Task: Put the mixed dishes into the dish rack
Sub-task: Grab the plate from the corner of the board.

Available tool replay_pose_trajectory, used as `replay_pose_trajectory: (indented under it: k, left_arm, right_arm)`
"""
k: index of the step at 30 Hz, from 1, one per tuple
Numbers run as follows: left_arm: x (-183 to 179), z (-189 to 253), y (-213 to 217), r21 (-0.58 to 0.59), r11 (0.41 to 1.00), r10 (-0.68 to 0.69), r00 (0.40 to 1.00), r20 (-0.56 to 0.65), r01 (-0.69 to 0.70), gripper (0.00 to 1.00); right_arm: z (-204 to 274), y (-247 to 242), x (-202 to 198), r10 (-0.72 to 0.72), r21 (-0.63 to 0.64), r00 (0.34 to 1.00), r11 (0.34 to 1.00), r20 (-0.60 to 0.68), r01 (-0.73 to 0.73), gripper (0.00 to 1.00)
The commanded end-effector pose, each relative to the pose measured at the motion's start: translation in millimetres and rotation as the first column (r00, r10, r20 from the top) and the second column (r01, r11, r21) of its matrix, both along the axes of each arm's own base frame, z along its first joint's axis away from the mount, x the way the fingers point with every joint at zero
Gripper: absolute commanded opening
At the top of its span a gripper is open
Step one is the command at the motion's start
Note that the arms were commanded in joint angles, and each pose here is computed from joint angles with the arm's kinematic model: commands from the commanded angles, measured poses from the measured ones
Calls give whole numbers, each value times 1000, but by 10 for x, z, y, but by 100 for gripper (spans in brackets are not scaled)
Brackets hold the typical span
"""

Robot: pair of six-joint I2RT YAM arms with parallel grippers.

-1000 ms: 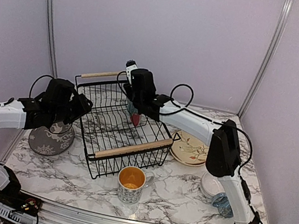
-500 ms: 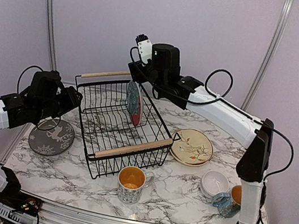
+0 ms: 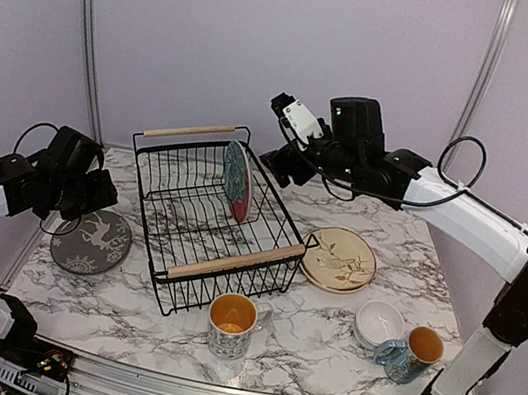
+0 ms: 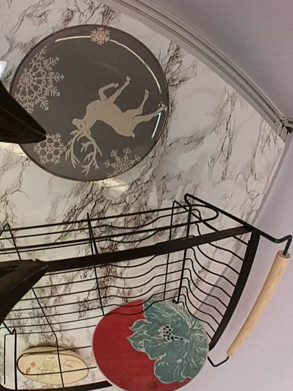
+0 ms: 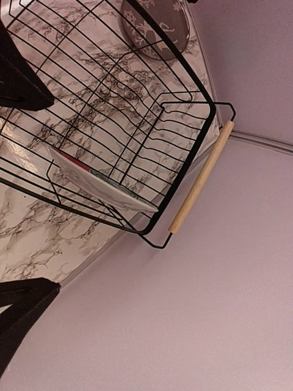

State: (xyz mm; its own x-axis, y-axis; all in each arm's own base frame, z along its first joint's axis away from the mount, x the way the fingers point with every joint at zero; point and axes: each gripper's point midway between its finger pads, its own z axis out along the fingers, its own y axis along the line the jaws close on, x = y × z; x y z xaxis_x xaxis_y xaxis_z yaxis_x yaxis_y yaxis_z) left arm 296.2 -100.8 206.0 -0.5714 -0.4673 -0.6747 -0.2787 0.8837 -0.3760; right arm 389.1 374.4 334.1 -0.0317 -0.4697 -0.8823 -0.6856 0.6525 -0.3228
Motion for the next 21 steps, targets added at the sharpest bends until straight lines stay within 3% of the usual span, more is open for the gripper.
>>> replay_pose_trajectory:
  k: [1,6,10,21]
  left_arm:
    - [-123,-333,413,61,995,84,986,-145,-76,71]
    - [-78,-515,912,126,971,223,959,-176,-203,74]
    - [-53,-797,1159,116,961,271,933,-236,-250,75]
    - [-189,-1446,1695,82,915,399,860,-318,-395,73]
  right_arm:
    - [-17,72,-459,227,-24,972,973,-59,-229,93]
    - [-19,181,-999,471,45,868,882,-157,-470,93]
    - [-71,181,-1298,584,78,786,810,-201,-582,93]
    - [-286,120,-1546,646,105,718,758,-261,-644,98]
